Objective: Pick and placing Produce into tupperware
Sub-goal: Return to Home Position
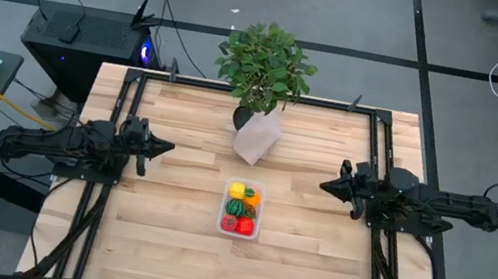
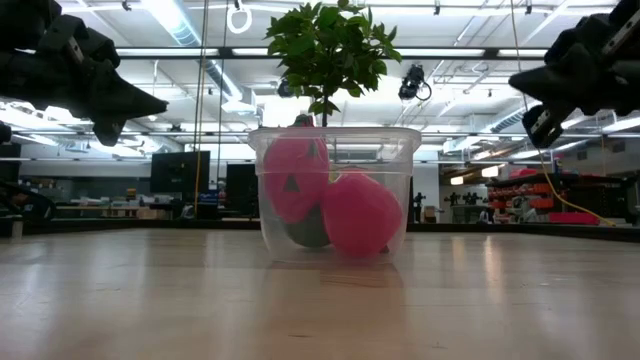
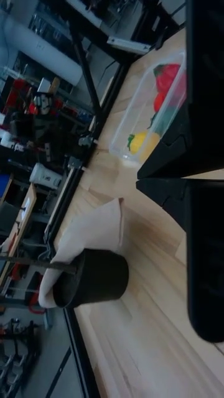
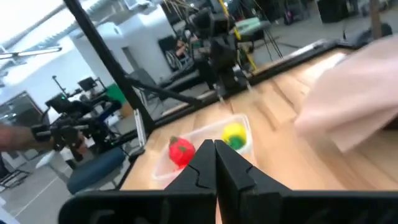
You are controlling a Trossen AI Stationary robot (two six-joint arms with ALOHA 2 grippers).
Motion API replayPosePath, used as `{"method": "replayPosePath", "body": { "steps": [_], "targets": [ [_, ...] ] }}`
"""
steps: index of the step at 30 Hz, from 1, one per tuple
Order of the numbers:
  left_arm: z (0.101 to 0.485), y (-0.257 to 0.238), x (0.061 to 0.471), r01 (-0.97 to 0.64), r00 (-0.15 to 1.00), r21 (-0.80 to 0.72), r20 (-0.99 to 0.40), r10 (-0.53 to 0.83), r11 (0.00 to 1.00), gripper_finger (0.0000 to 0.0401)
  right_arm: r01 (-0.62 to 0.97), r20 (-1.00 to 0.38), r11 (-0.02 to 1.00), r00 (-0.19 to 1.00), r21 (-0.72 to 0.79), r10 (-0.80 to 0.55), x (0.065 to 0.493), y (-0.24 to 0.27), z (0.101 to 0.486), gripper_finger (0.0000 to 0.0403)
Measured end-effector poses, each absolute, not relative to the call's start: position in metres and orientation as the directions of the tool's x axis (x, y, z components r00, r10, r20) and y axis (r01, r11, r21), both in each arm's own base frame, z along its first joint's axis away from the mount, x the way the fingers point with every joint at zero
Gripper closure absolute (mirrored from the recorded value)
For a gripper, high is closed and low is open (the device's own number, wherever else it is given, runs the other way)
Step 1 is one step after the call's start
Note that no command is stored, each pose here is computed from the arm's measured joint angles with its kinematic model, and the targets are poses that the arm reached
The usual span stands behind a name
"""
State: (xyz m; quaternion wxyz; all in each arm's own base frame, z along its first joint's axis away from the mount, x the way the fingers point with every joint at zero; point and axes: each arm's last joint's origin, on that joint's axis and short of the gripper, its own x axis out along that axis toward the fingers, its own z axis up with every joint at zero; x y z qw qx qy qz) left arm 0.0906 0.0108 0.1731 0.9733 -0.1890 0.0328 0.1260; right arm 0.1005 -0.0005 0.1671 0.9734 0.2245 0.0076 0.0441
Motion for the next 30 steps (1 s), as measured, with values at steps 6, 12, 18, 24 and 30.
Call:
{"method": "replayPosePath", "body": {
  "steps": [6, 12, 18, 24, 30],
  "targets": [
    [0.1731, 0.0118, 0.0903, -0.292, 0.957, -0.378, -0.111, 0.27, 0.879, 0.0393, 0.003, -0.005, 0.865, 1.0, 0.502, 0.0, 0.1008, -0.0031, 0.1662, 0.0396],
    [0.1735, 0.0118, 0.0904, -0.29, 0.957, -0.357, -0.107, 0.27, 0.888, 0.0378, 0.017, -0.005, 0.84, 1.0, 0.543, -0.017, 0.1007, -0.0036, 0.1661, 0.0378],
    [0.1734, 0.012, 0.0905, -0.294, 0.955, -0.235, -0.108, 0.275, 0.927, 0.0362, 0.008, -0.022, 0.95, 1.0, 0.312, -0.001, 0.1009, -0.0031, 0.1646, 0.0375],
    [0.1738, 0.01, 0.0912, -0.187, 0.972, 0.208, -0.1, 0.211, 0.96, 0.0366, 0.0, -0.023, 0.999, 1.0, -0.036, -0.001, 0.1009, -0.0031, 0.1645, 0.038],
    [0.1787, 0.01, 0.0918, -0.192, 0.977, 0.242, -0.044, 0.208, 0.951, 0.0373, 0.001, -0.022, 1.0, 1.0, -0.002, -0.001, 0.1009, -0.0031, 0.1645, 0.0383]
  ]
}}
